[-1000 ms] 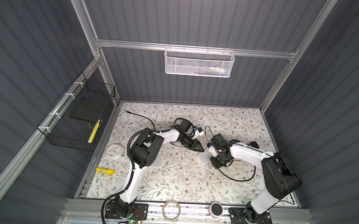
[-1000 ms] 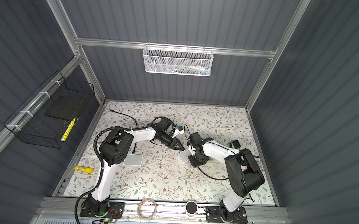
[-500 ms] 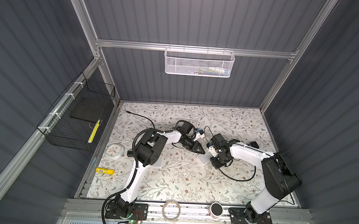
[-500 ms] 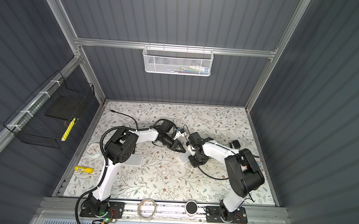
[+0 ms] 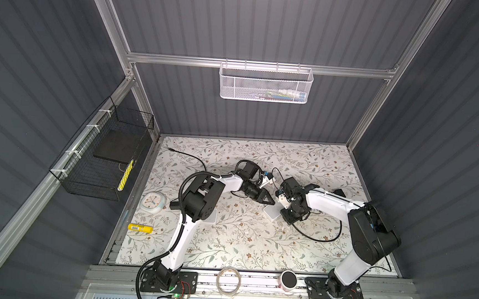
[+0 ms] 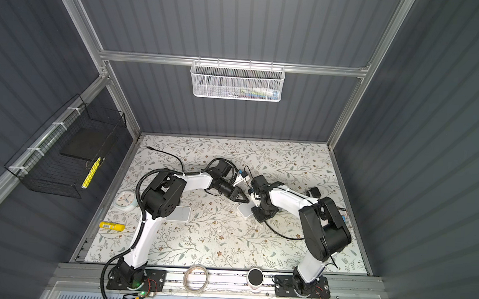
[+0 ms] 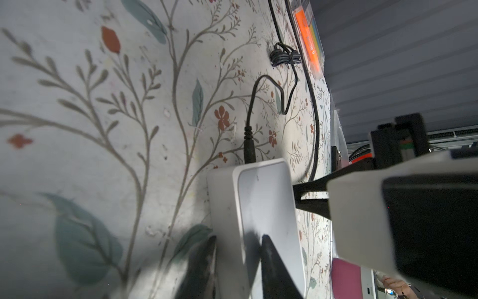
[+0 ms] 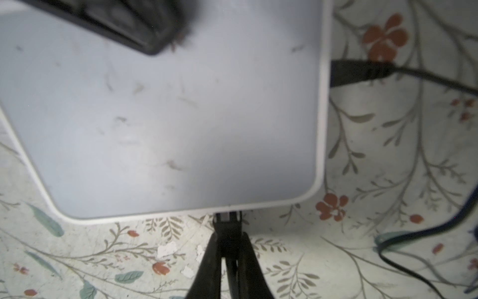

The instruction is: Insert the plug into the switch port

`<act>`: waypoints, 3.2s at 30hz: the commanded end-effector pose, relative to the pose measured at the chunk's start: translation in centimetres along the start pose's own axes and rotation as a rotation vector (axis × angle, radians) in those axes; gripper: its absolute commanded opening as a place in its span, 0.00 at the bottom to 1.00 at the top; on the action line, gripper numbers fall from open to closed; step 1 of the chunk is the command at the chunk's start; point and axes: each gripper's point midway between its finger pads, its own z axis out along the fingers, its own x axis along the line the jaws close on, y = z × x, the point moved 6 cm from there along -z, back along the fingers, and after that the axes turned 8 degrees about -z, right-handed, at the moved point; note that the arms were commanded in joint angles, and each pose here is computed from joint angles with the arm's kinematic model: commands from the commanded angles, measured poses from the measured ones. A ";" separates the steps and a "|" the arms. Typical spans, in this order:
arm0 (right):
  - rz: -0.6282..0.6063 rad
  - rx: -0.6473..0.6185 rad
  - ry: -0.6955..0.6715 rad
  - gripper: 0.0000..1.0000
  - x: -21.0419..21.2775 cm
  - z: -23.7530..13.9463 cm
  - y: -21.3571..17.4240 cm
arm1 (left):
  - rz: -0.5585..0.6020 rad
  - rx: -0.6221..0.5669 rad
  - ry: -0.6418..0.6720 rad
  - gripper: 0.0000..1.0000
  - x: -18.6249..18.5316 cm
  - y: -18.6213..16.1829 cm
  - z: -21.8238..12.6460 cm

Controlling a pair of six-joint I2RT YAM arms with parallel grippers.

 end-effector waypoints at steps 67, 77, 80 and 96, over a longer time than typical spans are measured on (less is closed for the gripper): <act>-0.102 -0.677 -0.073 0.00 -3.3 -7.4 18.6 | -0.157 0.295 -0.142 0.22 -0.5 -10.2 8.3; -0.041 -0.716 -0.063 0.05 -2.7 -7.8 17.3 | -0.192 0.244 -0.042 0.22 0.4 -8.9 7.1; 0.003 -0.695 -0.071 0.10 -2.6 -7.3 15.4 | -0.253 0.166 0.026 0.26 2.0 -8.2 4.9; 0.136 -0.432 -0.071 0.33 -1.5 -3.8 6.1 | -0.194 -0.093 0.248 0.40 3.7 0.6 -4.4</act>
